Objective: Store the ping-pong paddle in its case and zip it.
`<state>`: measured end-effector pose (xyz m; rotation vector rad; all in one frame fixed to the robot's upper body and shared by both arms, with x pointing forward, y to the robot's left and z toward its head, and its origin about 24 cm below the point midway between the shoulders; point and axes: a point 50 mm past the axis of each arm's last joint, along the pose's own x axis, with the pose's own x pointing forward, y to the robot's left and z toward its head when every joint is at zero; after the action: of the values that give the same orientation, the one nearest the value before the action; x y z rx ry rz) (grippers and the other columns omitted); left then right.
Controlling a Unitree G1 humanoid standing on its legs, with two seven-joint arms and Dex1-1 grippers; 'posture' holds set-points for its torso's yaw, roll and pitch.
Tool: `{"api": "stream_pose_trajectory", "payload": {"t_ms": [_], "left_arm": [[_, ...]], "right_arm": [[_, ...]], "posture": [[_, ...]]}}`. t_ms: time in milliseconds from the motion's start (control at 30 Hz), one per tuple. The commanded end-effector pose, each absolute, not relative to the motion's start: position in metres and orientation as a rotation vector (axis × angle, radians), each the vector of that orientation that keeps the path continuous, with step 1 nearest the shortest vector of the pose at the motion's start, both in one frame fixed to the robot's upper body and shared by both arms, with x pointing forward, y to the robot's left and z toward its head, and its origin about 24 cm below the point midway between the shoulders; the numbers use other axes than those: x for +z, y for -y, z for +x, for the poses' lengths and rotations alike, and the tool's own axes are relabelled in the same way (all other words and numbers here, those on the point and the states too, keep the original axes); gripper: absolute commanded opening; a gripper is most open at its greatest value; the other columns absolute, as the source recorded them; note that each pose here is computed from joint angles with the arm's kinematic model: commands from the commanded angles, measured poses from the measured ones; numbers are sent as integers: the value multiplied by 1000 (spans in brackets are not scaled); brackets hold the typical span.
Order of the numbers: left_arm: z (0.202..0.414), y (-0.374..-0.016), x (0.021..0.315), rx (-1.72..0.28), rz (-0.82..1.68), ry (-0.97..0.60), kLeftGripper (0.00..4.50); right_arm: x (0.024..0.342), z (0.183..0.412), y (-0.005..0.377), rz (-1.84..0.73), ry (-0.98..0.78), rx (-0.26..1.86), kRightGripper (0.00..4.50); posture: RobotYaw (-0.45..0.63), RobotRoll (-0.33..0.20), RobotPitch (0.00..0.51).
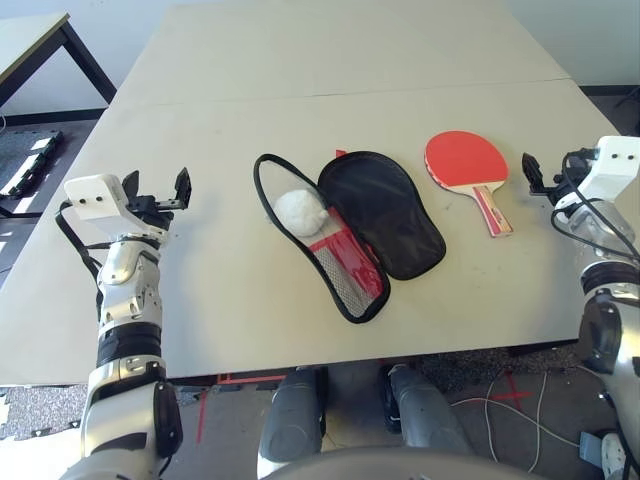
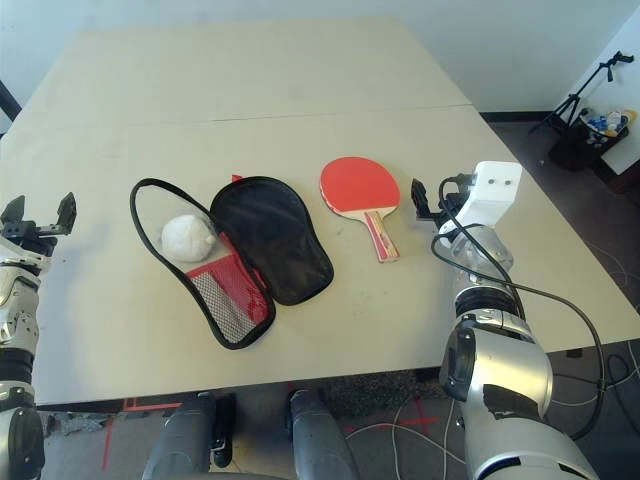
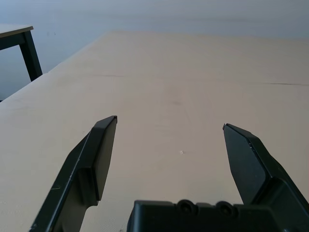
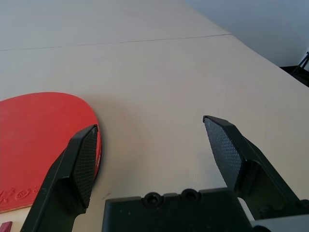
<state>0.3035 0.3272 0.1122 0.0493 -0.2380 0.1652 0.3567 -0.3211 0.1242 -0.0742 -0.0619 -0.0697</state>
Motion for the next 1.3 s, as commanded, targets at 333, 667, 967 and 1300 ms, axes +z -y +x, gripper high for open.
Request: {"api": "stream_pose_trajectory", "payload": {"t_ms": [333, 667, 967, 1300], "left_arm": [[307, -337, 128, 205, 43, 283, 4500], [311, -315, 237, -98, 178, 474, 4500], [296, -208, 233, -788, 267, 274, 4500], [288, -165, 209, -1020, 273, 164, 4500]], "right_arm": [[117, 347, 333, -69, 46, -110, 4484], [115, 347, 332, -69, 37, -104, 4484], [122, 355, 323, -49, 55, -81, 4484], [161, 368, 307, -181, -92, -62, 4484]], "posture": [[-3, 0, 163], [36, 0, 157], [21, 0, 153], [-30, 0, 161]]}}
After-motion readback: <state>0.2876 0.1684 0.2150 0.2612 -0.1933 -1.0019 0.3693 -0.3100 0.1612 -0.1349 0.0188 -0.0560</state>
